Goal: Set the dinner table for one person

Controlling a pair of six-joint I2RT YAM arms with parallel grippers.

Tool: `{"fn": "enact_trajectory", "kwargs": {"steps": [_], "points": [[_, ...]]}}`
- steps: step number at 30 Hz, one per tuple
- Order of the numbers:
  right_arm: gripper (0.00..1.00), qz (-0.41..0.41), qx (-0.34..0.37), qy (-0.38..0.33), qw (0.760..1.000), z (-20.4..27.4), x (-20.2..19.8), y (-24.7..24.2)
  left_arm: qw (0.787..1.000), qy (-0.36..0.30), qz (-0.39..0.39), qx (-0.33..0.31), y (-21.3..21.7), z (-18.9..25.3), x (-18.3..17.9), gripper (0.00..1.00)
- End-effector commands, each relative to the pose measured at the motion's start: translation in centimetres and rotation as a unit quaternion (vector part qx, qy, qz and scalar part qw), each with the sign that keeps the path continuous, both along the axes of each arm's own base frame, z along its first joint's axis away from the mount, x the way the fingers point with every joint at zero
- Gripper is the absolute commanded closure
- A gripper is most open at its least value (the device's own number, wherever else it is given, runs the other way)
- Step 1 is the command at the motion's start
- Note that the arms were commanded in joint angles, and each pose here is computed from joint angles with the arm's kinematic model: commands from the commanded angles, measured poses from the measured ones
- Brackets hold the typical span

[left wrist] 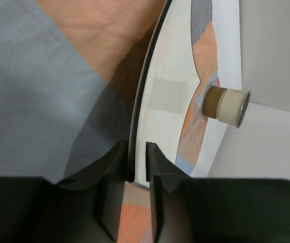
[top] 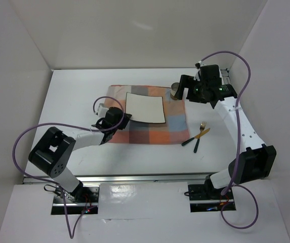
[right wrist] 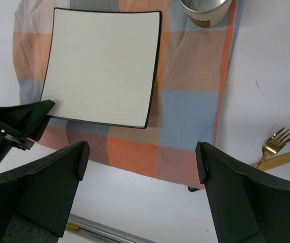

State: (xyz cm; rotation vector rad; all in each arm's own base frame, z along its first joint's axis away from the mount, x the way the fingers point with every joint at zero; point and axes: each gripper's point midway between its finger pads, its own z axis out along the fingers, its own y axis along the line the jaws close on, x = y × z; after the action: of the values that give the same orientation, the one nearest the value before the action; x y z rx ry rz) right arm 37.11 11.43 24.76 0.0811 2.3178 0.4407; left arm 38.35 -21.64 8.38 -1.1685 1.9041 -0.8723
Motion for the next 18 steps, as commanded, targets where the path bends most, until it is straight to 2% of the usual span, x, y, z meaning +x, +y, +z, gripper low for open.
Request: {"fn": "enact_trajectory", "kwargs": {"steps": [1,2,4,5,7,8,10,14,18], "points": [[0.00,-0.010,0.000,-0.006,1.000,0.5,-0.4,-0.5,1.000,0.027,-0.001,-0.005,-0.4,2.1,0.4,0.62],[0.00,-0.010,0.001,-0.012,1.000,0.6,-0.2,-0.4,1.000,0.029,-0.004,0.002,-0.4,2.2,0.4,0.51],[0.00,-0.008,0.008,-0.005,1.000,0.3,-0.3,-0.2,1.000,0.028,-0.007,0.006,-0.4,2.1,0.4,0.50],[0.00,-0.008,0.008,-0.010,1.000,0.4,-0.2,-0.2,1.000,0.028,-0.007,0.006,-0.4,2.1,0.4,0.39],[0.00,-0.004,0.011,-0.009,1.000,0.5,-0.2,-0.1,1.000,0.025,-0.010,0.002,-0.6,2.5,0.3,0.29],[0.00,-0.004,0.011,-0.009,1.000,0.5,-0.2,-0.1,1.000,0.031,-0.005,0.004,-0.1,2.3,0.4,0.21],[0.00,-0.004,0.010,0.000,1.000,-0.2,-0.2,0.0,0.999,0.048,-0.008,0.011,0.1,1.5,-0.1,0.13],[0.00,0.000,0.010,0.000,1.000,-0.5,-0.3,0.3,0.998,0.065,0.001,0.020,0.9,1.3,-0.1,0.03],[0.00,-0.006,0.008,0.011,1.000,-1.3,-0.5,0.1,0.997,0.067,0.011,0.032,1.8,1.6,-0.1,0.00]]}}
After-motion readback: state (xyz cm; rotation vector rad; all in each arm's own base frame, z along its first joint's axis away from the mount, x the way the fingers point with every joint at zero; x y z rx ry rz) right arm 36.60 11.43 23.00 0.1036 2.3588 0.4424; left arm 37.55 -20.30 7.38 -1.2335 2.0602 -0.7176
